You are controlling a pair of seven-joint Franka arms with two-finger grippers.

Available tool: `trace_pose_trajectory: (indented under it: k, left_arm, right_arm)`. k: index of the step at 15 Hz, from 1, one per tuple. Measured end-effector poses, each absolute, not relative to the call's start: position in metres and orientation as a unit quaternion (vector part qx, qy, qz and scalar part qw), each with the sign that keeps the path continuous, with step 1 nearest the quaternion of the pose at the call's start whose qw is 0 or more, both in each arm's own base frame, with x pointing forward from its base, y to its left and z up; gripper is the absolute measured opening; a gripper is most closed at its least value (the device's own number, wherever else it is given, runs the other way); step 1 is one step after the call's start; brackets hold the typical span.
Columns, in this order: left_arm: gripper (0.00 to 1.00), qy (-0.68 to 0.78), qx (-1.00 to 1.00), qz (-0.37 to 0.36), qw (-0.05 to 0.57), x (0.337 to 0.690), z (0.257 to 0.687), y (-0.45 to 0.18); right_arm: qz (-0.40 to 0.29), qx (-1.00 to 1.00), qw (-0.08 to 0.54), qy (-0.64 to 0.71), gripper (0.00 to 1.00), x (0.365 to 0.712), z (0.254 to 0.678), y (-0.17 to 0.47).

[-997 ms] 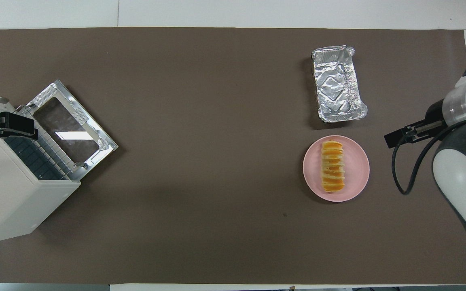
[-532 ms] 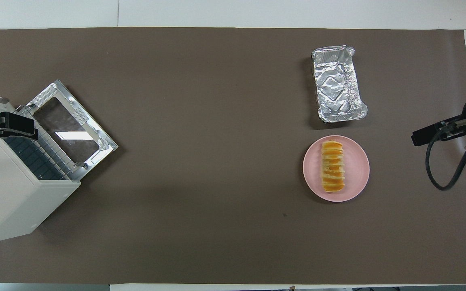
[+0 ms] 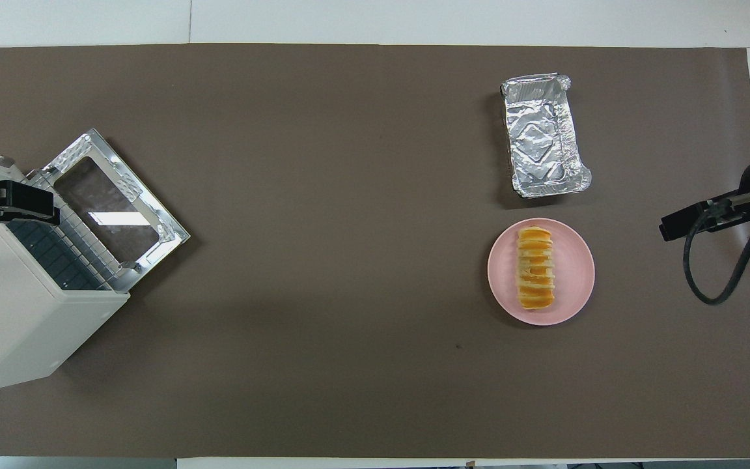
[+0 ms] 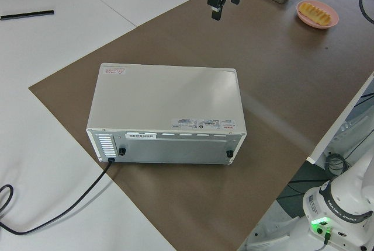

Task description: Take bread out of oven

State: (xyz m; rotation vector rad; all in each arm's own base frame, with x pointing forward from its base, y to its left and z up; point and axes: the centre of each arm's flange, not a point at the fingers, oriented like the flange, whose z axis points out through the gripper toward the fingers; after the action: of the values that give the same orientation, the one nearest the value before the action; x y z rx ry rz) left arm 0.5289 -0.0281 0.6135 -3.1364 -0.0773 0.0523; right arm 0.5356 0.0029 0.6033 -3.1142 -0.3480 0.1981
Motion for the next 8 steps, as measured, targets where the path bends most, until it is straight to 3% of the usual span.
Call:
trace_pose_trajectory:
  k: [8]
  left_arm:
    - [1.00, -0.025, -1.000, 0.017, 0.002, 0.5289, 0.6135, -0.0281]
  right_arm:
    - [0.067, -0.992, 0.003, -0.103, 1.00, 0.5406, 0.6056, -0.0055]
